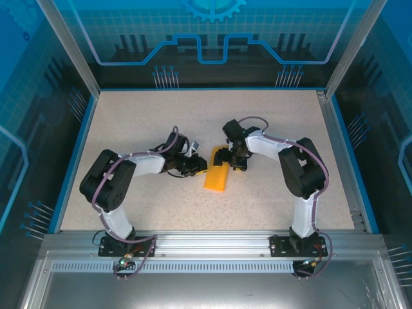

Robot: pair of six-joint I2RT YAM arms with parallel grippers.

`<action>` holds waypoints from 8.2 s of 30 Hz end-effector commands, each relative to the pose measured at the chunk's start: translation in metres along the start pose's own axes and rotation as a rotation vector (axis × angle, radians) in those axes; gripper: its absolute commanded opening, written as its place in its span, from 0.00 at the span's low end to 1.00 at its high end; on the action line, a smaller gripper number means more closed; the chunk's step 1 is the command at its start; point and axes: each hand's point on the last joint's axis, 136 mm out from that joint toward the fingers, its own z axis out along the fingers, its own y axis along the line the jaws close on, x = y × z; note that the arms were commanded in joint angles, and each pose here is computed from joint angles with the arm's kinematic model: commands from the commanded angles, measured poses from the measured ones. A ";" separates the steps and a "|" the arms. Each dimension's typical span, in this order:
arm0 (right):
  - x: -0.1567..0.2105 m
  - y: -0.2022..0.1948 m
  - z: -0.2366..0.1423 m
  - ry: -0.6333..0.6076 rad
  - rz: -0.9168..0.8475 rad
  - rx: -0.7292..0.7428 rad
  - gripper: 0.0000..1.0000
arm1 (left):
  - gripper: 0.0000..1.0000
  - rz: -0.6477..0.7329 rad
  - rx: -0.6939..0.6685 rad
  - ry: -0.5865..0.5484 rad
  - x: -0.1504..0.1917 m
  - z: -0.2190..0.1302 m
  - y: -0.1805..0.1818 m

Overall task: Fold a paper plane with a square sheet of paper (pick it up from the middle)
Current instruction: Hold the square sheet of paper at the center of the table.

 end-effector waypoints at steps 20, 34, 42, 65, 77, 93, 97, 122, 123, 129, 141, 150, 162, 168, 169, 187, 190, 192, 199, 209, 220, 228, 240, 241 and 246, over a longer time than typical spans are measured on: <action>-0.004 0.030 -0.033 -0.136 -0.013 -0.179 0.91 | 0.14 -0.111 -0.064 0.057 -0.001 0.035 0.023; 0.017 0.014 -0.019 -0.084 0.041 -0.267 0.59 | 0.14 -0.109 -0.063 0.057 -0.001 0.035 0.022; 0.019 -0.013 0.006 -0.049 0.083 -0.117 0.45 | 0.21 -0.064 -0.018 0.043 -0.002 0.026 0.006; 0.025 -0.038 0.007 0.027 0.069 0.089 0.50 | 0.46 -0.055 -0.275 -0.333 -0.019 -0.079 0.024; 0.027 -0.037 0.012 0.031 0.108 0.081 0.49 | 0.46 -0.058 -0.276 -0.331 -0.019 -0.080 0.024; 0.027 -0.039 0.011 0.027 0.111 0.087 0.47 | 0.47 -0.063 -0.284 -0.323 -0.017 -0.078 0.028; 0.025 -0.031 0.012 0.039 0.052 0.068 0.51 | 0.47 -0.062 -0.280 -0.317 -0.017 -0.077 0.028; 0.020 -0.045 0.006 0.052 0.033 0.118 0.47 | 0.47 -0.055 -0.268 -0.299 -0.017 -0.074 0.024; 0.021 -0.046 0.007 0.055 0.035 0.120 0.47 | 0.47 -0.056 -0.267 -0.299 -0.017 -0.074 0.024; 0.020 -0.044 0.012 0.067 0.014 0.111 0.45 | 0.48 -0.053 -0.267 -0.291 -0.016 -0.073 0.024; 0.020 -0.050 0.016 0.097 0.012 0.125 0.46 | 0.48 -0.046 -0.256 -0.282 -0.017 -0.071 0.021; 0.021 -0.059 0.017 0.104 0.014 0.173 0.45 | 0.48 -0.019 -0.218 -0.260 -0.016 -0.067 0.013; 0.023 -0.062 0.020 0.117 0.007 0.194 0.46 | 0.49 0.011 -0.163 -0.184 -0.014 -0.052 -0.002; 0.021 -0.054 0.021 0.114 0.031 0.156 0.54 | 0.49 0.004 -0.168 -0.178 -0.014 -0.049 -0.001; 0.021 -0.054 0.022 0.114 0.031 0.158 0.55 | 0.49 0.004 -0.168 -0.178 -0.014 -0.049 -0.001; 0.020 -0.060 0.022 0.106 0.025 0.158 0.41 | 0.49 -0.002 -0.177 -0.171 -0.014 -0.047 0.001; 0.020 -0.059 0.024 0.111 0.025 0.153 0.41 | 0.49 -0.003 -0.175 -0.169 -0.014 -0.047 0.001; 0.020 -0.060 0.025 0.112 0.030 0.158 0.41 | 0.49 -0.002 -0.177 -0.167 -0.013 -0.046 0.002; 0.019 -0.063 0.027 0.120 0.051 0.179 0.50 | 0.49 -0.001 -0.175 -0.166 -0.013 -0.046 0.001; 0.021 -0.066 0.030 0.136 0.043 0.214 0.51 | 0.49 0.003 -0.169 -0.163 -0.013 -0.045 0.000; 0.023 -0.070 0.032 0.138 0.055 0.228 0.49 | 0.45 0.037 -0.130 -0.121 -0.011 -0.034 -0.015; 0.025 -0.072 0.034 0.143 0.058 0.234 0.49 | 0.32 0.056 -0.115 -0.064 -0.010 -0.012 -0.025; 0.025 -0.073 0.037 0.148 0.060 0.235 0.50 | 0.00 0.049 -0.242 0.018 -0.012 0.020 -0.010; 0.025 -0.073 0.037 0.149 0.060 0.234 0.50 | 0.00 0.046 -0.264 0.020 -0.012 0.021 -0.007; 0.026 -0.074 0.037 0.153 0.060 0.238 0.50 | 0.00 0.042 -0.305 0.022 -0.015 0.027 0.001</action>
